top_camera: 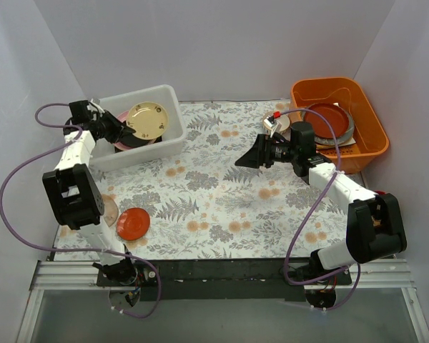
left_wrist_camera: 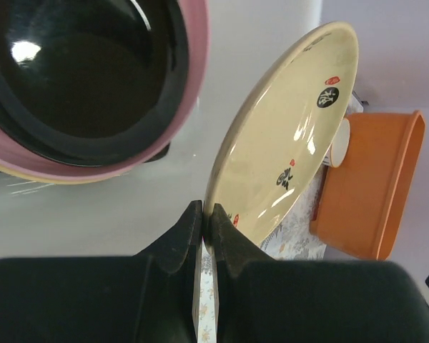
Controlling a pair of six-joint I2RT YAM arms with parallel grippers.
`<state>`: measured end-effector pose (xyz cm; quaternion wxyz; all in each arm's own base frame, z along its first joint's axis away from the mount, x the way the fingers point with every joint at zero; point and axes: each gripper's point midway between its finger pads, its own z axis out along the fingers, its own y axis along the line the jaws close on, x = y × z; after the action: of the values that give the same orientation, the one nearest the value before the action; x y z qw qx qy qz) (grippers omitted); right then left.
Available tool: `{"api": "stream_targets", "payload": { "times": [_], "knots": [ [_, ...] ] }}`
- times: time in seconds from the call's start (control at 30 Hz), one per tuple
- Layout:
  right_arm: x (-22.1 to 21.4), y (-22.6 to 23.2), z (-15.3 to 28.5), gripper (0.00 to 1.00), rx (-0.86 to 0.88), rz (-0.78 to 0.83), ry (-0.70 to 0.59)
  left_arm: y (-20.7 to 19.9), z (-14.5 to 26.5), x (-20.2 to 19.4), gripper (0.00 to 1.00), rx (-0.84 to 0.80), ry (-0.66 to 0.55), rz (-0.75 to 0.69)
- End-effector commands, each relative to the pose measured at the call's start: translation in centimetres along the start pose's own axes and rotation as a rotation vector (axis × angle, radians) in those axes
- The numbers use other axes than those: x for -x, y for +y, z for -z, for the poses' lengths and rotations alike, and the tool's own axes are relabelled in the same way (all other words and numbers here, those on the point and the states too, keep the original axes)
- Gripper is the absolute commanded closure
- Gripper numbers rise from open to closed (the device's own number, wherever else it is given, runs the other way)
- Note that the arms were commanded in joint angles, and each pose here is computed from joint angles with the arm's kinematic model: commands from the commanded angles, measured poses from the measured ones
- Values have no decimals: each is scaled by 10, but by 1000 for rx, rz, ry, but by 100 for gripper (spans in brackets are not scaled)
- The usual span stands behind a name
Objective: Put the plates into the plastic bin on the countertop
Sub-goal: Place the plate in the plastic bin.
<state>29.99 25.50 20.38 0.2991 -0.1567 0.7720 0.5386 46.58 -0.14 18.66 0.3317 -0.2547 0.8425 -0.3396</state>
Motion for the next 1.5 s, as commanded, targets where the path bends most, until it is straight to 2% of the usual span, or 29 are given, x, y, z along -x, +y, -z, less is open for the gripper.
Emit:
{"api": "stream_targets", "payload": {
  "times": [0.0, 0.47, 0.7, 0.93, 1.1, 1.13, 1.3, 1.37, 1.47],
  "knots": [
    [1, 13, 3, 11, 40, 45, 0, 13, -4, 18, 100, 26, -39, 43],
    [-10, 7, 2, 11, 36, 39, 37, 64, -34, 36, 100, 108, -28, 128],
    [-14, 4, 2, 11, 34, 35, 47, 91, -33, 35, 100, 189, -50, 147],
    [-21, 3, 1, 11, 28, 35, 71, 104, -30, 43, 97, 202, -63, 168],
    [-24, 1, 0, 11, 21, 31, 77, 106, -32, 43, 83, 202, -54, 170],
    [-24, 1, 0, 11, 20, 30, 78, 107, -32, 44, 75, 205, -56, 168],
    [-25, 1, 0, 11, 17, 32, 80, 104, -32, 45, 62, 188, -45, 152],
    [-25, 1, -1, 11, 17, 30, 81, 100, -30, 47, 53, 177, -47, 144],
    [-25, 2, -1, 11, 19, 31, 83, 89, -27, 51, 47, 142, -49, 123]
  ]
}}
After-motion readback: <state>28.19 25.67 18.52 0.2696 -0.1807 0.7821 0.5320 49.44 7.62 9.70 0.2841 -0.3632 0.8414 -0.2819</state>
